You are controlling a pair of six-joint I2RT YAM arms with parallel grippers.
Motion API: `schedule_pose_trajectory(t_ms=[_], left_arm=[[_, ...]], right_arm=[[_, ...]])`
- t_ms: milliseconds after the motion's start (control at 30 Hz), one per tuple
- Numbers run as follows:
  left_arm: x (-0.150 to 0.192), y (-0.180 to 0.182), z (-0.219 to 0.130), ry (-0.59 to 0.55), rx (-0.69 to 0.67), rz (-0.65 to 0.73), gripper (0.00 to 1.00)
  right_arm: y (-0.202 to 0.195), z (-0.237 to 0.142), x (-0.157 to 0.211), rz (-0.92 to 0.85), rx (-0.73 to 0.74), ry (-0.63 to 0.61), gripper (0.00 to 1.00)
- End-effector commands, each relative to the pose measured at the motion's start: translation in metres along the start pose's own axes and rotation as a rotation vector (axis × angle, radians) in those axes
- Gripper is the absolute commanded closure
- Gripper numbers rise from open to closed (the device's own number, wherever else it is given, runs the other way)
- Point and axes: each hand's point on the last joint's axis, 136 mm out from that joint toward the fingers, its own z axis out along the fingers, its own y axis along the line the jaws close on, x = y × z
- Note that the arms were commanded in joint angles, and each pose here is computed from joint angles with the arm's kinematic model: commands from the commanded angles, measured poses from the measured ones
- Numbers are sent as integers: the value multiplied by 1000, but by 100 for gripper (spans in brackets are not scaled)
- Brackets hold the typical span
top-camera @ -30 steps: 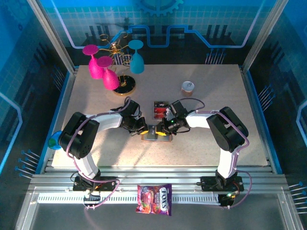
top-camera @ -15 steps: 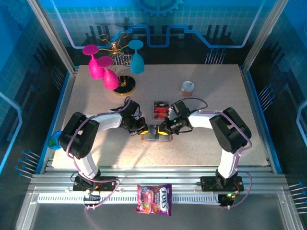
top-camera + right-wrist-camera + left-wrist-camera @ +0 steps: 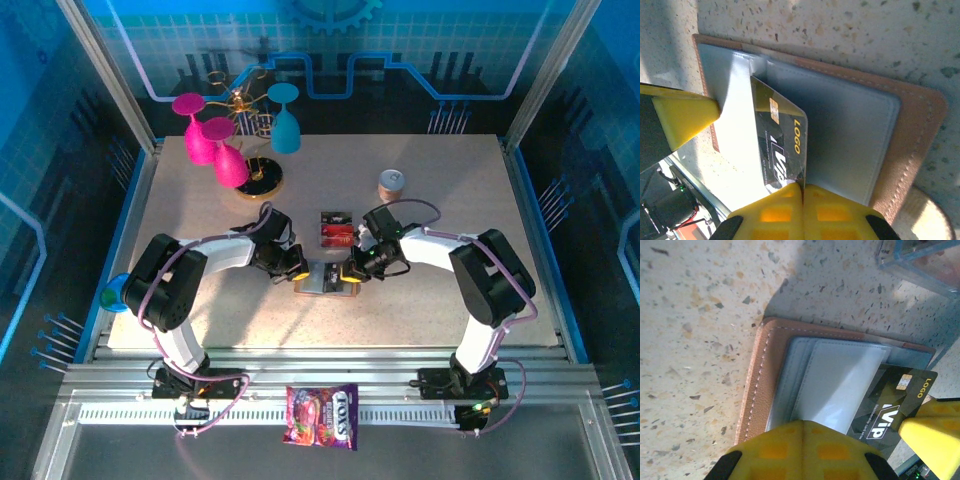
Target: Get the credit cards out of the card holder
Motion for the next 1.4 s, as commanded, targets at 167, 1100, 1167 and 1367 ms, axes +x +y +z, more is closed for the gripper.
schedule_pose_trajectory(t_ms=[167,1100,1167,1367], left_arm=[[12,17,3,29,-51,-21,94],[16,16,-4,11,-34,-30,93],[15,15,-4,10,-34,-28,91],[11,6,-9,-1,-20,-13,87]], right_arm=[[-1,-16,-3,-15,69,-31,93],[27,0,-2,-45,29,13,85],[27,1,-2,-45,32,15,85],[26,1,-3,-46,36,7,90]])
